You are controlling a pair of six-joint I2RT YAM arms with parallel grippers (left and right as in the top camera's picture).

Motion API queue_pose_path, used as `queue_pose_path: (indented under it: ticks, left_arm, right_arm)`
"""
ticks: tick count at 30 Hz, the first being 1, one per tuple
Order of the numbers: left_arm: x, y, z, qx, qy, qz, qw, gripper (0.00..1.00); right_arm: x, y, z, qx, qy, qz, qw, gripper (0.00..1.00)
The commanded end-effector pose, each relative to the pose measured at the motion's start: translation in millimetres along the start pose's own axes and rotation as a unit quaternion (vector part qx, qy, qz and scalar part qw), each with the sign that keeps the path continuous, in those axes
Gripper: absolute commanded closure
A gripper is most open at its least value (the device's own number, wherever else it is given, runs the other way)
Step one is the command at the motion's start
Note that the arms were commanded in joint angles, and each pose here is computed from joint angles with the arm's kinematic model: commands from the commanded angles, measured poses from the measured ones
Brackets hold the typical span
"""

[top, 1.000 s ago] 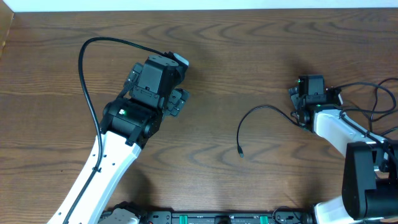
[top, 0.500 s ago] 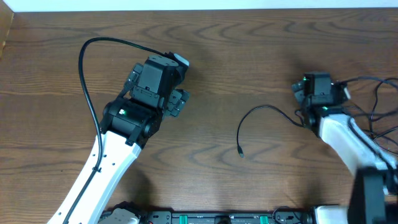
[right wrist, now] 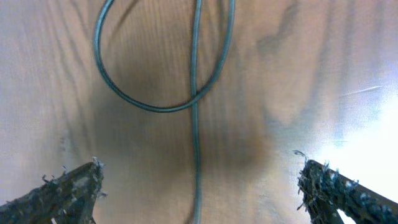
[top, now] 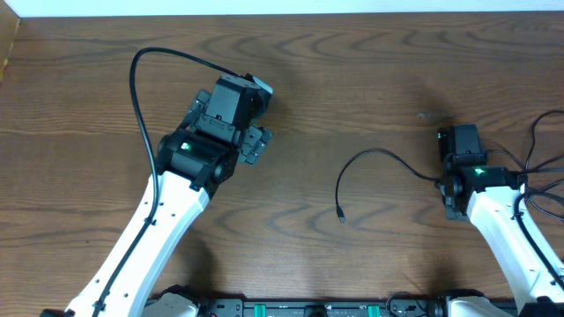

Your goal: Untangle cables

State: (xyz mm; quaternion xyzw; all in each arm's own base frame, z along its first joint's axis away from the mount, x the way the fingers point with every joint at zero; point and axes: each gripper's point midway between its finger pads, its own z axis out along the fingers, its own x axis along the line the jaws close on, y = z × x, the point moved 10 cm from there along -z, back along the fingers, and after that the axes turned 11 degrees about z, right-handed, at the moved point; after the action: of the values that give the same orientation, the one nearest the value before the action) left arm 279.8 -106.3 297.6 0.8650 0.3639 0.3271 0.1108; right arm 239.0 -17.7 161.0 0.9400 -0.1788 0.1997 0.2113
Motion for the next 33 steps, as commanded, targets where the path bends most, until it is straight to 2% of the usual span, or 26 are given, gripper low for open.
queue_pose_path:
  ticks: [1,8,12,21,27,33]
  left_arm:
    - [1,0,0,0.002,0.001,-0.004,1.000,0.02]
    - [1,0,0,0.002,0.001,-0.004,1.000,0.02]
    - [1,-1,0,0.002,0.001,-0.003,1.000,0.02]
    - [1,-1,0,0.002,0.001,-0.003,1.000,0.02]
    - [1,-1,0,0.002,0.001,-0.003,1.000,0.02]
    - [1,-1,0,0.002,0.001,-0.003,1.000,0.02]
  right_arm:
    - [-10,-4,15,-0.024,-0.003,0.020,1.000,0.01]
    - [-18,-25,51,-0.013,-0.020,0.014,1.000,0.01]
    - [-13,-42,70,0.018,-0.008,-0.007,1.000,0.01]
    - [-3,-61,83,0.074,0.017,-0.002,0.997,0.01]
    - [-6,-58,84,0.062,0.009,-0.005,0.998,0.01]
    - [-17,-42,86,-0.008,-0.021,0.003,1.000,0.01]
